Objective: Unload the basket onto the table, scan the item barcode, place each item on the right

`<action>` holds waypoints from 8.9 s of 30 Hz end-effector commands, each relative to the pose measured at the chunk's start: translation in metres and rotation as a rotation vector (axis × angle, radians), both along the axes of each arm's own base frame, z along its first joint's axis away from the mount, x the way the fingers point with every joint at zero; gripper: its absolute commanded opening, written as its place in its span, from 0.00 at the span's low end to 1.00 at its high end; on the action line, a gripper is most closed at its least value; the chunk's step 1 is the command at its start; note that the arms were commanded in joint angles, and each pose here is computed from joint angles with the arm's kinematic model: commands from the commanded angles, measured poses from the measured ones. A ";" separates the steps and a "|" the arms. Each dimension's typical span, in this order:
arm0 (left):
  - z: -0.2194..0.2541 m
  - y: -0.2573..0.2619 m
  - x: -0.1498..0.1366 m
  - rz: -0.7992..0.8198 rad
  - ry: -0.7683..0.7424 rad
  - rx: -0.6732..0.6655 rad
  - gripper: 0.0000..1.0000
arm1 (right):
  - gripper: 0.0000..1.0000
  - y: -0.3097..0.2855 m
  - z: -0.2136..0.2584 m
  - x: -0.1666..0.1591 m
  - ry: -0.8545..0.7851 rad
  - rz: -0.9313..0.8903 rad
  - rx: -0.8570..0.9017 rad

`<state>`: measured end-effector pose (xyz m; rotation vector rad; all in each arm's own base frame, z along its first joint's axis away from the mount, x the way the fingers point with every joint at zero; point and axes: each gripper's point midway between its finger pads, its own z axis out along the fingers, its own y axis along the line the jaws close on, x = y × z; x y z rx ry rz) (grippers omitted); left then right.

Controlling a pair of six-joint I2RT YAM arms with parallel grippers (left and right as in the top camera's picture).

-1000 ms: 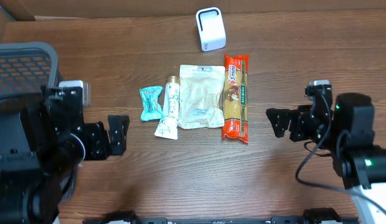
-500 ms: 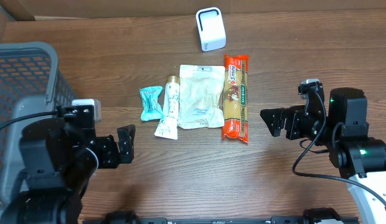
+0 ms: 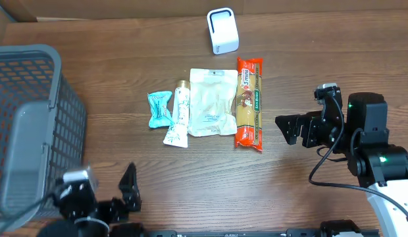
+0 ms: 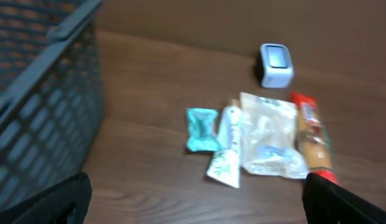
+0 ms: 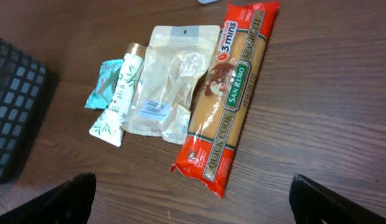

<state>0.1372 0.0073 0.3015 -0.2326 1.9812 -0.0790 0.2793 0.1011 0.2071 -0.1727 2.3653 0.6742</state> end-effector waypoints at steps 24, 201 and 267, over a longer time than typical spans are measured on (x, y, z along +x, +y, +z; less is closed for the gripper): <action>-0.005 0.028 0.018 0.197 -0.103 -0.075 1.00 | 0.99 0.002 -0.004 0.016 -0.013 0.028 -0.023; -0.168 0.027 0.042 0.024 0.296 0.196 1.00 | 0.05 -0.018 -0.099 0.097 0.335 -0.357 -0.877; -0.168 0.027 0.042 0.024 0.296 0.196 0.99 | 0.27 0.014 -0.178 0.024 0.666 0.189 -0.144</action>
